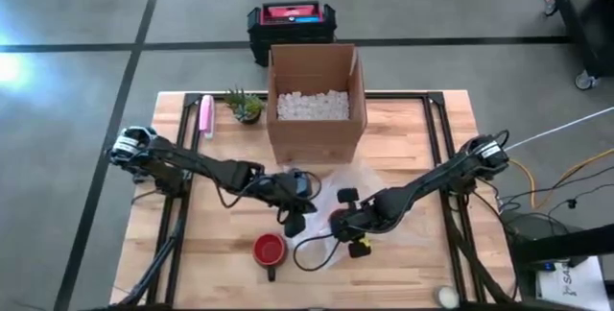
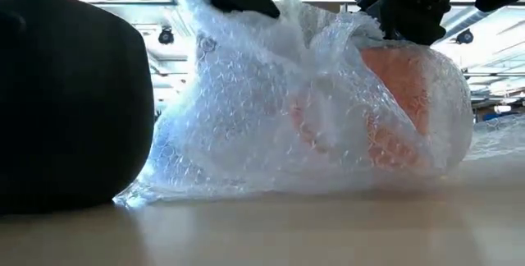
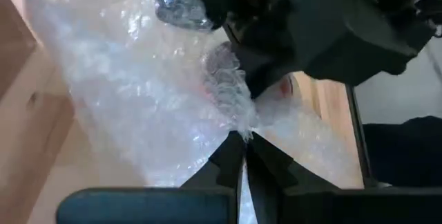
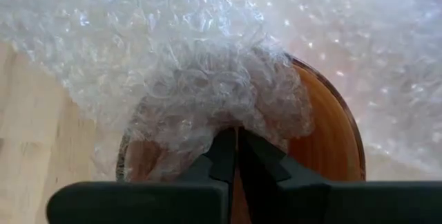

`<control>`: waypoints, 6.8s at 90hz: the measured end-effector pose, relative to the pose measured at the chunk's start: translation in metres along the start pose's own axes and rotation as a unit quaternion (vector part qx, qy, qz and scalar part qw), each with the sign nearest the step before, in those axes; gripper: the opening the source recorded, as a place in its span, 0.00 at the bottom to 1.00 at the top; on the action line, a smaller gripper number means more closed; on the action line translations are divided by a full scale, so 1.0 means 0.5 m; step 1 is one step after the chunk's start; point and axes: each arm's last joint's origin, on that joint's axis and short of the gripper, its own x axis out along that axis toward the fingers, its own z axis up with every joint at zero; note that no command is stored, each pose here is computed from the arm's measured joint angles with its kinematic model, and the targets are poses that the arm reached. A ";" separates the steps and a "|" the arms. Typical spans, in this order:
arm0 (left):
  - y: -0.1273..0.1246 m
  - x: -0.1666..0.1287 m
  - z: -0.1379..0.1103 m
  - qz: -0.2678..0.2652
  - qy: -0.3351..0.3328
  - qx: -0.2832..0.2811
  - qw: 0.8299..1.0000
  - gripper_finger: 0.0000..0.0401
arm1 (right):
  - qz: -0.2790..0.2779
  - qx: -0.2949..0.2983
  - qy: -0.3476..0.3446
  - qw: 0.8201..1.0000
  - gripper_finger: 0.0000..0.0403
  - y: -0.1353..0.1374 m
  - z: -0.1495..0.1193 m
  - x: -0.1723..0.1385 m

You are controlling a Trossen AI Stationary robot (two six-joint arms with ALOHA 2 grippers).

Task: Wrap mug
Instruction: Wrap the orange mug with the bubble wrap on top

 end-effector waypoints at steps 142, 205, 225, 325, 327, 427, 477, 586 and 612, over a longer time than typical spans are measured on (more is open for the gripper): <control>0.119 0.024 -0.178 0.212 0.238 -0.101 0.943 0.53 | 0.001 -0.004 -0.007 1.000 0.01 0.000 0.003 0.000; 0.093 -0.009 -0.113 0.131 0.134 -0.079 0.979 0.01 | 0.002 -0.012 -0.011 1.000 0.01 0.001 0.003 0.001; 0.028 -0.043 -0.023 0.081 0.040 -0.018 0.996 0.00 | 0.002 -0.012 -0.011 1.000 0.01 0.001 0.003 0.001; -0.050 0.217 -0.075 -0.091 -0.091 0.014 0.992 0.00 | -0.007 -0.009 0.051 0.999 0.01 -0.020 0.033 -0.173; -0.050 0.217 -0.075 -0.090 -0.091 0.014 0.992 0.00 | -0.006 -0.009 0.048 0.999 0.01 -0.021 0.033 -0.185; -0.058 0.072 -0.051 0.006 0.008 -0.021 1.000 0.00 | -0.018 0.006 0.030 0.999 0.01 0.010 0.007 0.004; -0.102 0.038 -0.018 -0.003 0.001 0.061 0.998 0.00 | -0.015 -0.001 0.029 0.999 0.01 0.011 0.007 0.003; -0.043 -0.171 -0.016 0.113 0.061 0.044 0.991 0.47 | -0.015 -0.008 0.035 0.999 0.01 0.009 0.005 0.004; 0.022 -0.208 -0.083 0.235 0.093 0.029 0.967 0.37 | -0.015 -0.009 0.034 0.999 0.01 0.009 0.005 0.004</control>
